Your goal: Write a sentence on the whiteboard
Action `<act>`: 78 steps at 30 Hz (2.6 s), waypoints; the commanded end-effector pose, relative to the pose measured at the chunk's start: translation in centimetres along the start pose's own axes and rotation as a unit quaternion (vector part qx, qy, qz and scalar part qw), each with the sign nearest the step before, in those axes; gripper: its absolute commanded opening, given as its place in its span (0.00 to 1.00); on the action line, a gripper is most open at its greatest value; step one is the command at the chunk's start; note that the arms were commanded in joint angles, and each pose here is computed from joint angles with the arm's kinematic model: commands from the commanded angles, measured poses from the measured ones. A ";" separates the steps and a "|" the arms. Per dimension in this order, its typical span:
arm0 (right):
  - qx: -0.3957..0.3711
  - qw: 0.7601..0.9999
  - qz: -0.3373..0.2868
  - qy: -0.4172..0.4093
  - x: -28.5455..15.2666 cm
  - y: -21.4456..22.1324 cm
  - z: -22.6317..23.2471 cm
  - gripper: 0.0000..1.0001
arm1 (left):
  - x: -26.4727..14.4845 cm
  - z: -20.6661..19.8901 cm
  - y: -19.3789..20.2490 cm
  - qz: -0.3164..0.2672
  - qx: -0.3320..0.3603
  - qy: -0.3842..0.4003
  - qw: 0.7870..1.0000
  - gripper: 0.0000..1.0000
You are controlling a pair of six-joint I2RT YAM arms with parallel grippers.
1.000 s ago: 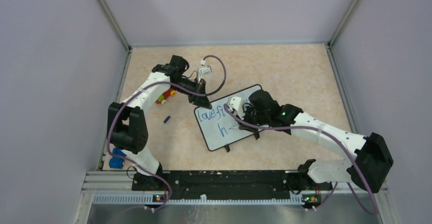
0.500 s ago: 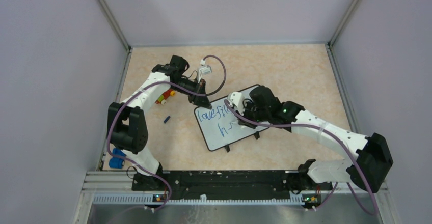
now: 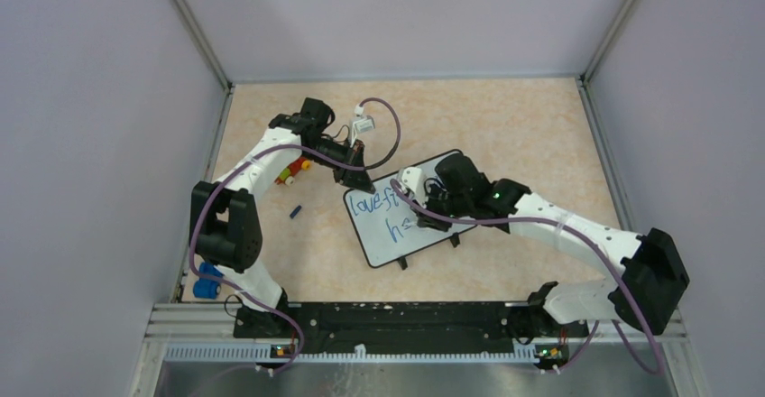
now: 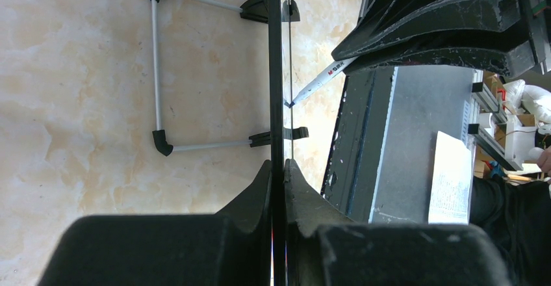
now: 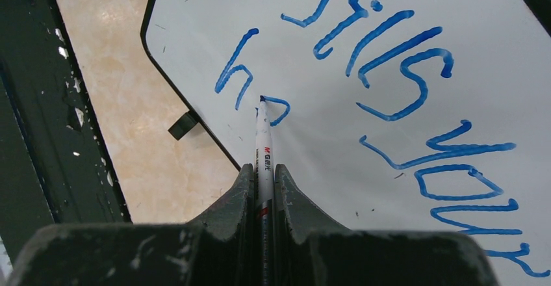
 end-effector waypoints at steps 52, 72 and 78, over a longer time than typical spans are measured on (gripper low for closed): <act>0.021 0.996 -0.025 0.080 -2.0 -0.8 -2.2 0.00 | -0.2 -0.5 -0.5 -0.009 0.020 0.013 1.000 0.00; 0.020 0.999 0.001 0.028 -1.5 2.1 0.0 0.00 | -0.5 -1.1 -0.8 -0.014 0.030 0.012 0.999 0.00; 0.022 0.999 0.019 0.040 -1.5 2.5 -0.2 0.00 | -0.2 -0.4 -0.6 -0.009 0.017 0.014 1.000 0.00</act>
Point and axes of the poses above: each gripper's point midway between its finger pads, its own x axis out along the fingers, its own z axis along the line the jaws close on, y = z × x, the point moved 9 cm from there along -x, back along the fingers, and after that the axes turned 7 degrees about -x, right-handed, at the moved point
